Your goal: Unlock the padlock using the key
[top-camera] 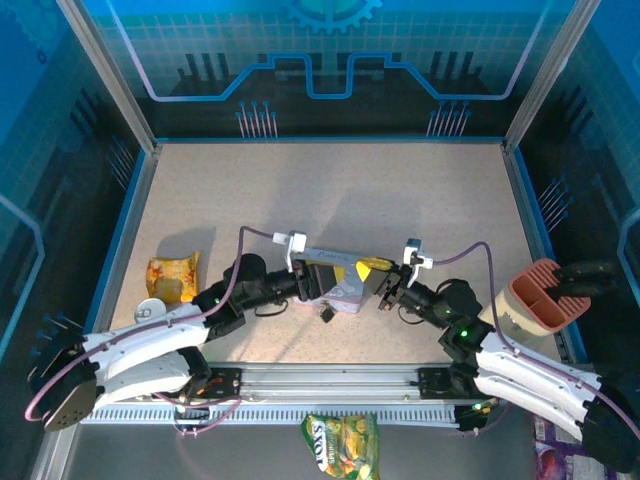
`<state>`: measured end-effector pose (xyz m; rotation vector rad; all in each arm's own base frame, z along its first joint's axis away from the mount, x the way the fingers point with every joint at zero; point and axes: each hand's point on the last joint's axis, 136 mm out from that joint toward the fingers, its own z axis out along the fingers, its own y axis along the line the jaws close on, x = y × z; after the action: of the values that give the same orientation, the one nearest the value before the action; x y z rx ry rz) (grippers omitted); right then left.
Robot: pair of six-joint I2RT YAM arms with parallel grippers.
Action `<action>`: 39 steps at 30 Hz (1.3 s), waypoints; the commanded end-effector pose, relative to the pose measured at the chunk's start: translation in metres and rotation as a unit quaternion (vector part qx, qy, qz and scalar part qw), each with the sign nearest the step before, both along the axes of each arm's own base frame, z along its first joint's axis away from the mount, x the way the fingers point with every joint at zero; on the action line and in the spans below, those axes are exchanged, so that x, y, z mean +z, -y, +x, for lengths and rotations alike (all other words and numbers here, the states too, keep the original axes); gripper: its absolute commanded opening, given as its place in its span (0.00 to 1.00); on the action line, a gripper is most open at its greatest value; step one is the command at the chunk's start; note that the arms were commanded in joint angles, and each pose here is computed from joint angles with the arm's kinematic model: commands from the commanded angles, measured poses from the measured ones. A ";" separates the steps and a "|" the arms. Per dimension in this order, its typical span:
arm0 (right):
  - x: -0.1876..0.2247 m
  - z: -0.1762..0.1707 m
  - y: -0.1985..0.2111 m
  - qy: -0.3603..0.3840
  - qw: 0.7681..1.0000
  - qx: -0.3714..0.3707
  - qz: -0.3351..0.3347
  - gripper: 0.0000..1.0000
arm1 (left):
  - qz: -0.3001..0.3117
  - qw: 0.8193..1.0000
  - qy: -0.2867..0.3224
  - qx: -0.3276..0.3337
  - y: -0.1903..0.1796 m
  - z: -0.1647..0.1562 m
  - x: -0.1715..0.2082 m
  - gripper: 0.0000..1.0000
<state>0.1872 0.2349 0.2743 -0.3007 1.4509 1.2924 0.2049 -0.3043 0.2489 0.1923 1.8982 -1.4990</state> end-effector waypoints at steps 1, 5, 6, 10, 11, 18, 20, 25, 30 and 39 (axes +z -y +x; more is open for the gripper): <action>0.043 -0.005 0.007 0.053 0.997 0.002 0.056 0.00 | -0.062 0.995 0.061 -0.051 0.007 -0.007 0.043 0.61; 0.046 -0.004 0.005 0.047 0.996 0.008 0.072 0.00 | -0.064 0.994 0.063 -0.056 0.009 -0.006 0.043 0.58; 0.046 -0.003 0.004 0.045 0.996 0.011 0.076 0.00 | -0.066 0.994 0.063 -0.059 0.010 -0.006 0.044 0.57; 0.045 -0.002 0.001 0.041 0.995 0.020 0.086 0.00 | -0.080 0.991 0.069 -0.078 0.013 -0.011 0.051 0.53; 0.045 -0.002 0.000 0.041 0.995 0.020 0.086 0.00 | -0.082 0.991 0.070 -0.080 0.014 -0.012 0.053 0.52; 0.044 -0.002 -0.002 0.032 0.995 0.028 0.087 0.00 | -0.085 0.990 0.075 -0.086 0.015 -0.013 0.059 0.36; 0.043 -0.003 -0.002 0.029 0.995 0.031 0.088 0.00 | -0.086 0.990 0.076 -0.085 0.015 -0.012 0.060 0.35; 0.039 -0.005 -0.001 0.022 0.995 0.037 0.093 0.00 | -0.081 0.990 0.075 -0.085 0.016 -0.011 0.060 0.35; 0.040 -0.006 -0.001 0.021 0.994 0.039 0.097 0.00 | -0.069 0.992 0.069 -0.082 0.017 -0.009 0.053 0.41; 0.034 -0.007 -0.007 0.007 0.994 0.056 0.092 0.00 | -0.075 0.990 0.075 -0.093 0.020 -0.011 0.058 0.38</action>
<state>0.1826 0.2436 0.2975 -0.2608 1.3560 1.4760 0.1955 -0.3211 0.2873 0.3538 1.7503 -1.6789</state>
